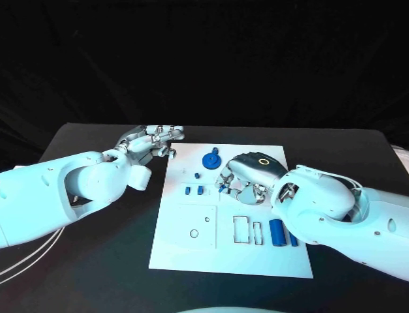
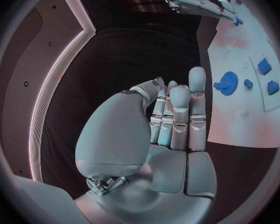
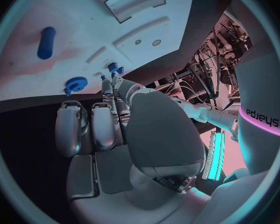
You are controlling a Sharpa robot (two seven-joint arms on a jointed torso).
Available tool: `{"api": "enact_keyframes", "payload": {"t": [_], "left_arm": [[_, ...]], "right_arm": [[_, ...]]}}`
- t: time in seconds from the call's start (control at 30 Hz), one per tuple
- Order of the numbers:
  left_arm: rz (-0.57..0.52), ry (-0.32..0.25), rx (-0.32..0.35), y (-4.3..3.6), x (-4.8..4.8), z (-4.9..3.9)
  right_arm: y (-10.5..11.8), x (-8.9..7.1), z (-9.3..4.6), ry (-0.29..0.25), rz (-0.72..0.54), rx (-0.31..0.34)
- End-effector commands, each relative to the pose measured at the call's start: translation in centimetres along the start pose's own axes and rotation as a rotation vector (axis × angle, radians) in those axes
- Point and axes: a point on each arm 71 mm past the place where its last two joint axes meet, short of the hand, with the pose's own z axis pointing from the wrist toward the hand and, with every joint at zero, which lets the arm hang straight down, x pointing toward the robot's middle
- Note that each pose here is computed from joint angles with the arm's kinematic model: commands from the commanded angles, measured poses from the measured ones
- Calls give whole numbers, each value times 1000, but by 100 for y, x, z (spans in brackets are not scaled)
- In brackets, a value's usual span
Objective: Assemble the parts on the task board
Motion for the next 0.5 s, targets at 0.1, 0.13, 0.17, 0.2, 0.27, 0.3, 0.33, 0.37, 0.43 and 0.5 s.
{"api": "enact_keyframes", "payload": {"t": [0.1,0.13,0.17,0.2,0.27,0.3,0.33,0.37,0.43,0.5], "left_arm": [[-5,30,4,-2,58,0],[-5,31,4,-1,62,0],[-5,32,4,-1,64,0],[-6,33,4,-1,69,-1],[-6,34,4,-1,73,-2],[-6,34,4,-1,74,-2],[-6,35,4,-1,76,-2],[-6,35,4,-1,77,-2],[-7,36,4,-1,79,-2],[-7,36,4,-1,81,-2]], "right_arm": [[96,176,54,66,10,-46],[114,208,62,76,13,-50],[128,233,68,84,15,-54],[143,261,74,93,17,-57],[175,320,90,111,22,-65],[183,338,95,117,22,-66],[189,355,98,122,23,-68],[192,367,101,126,23,-69],[198,394,105,133,25,-70],[202,413,105,139,25,-71]]}}
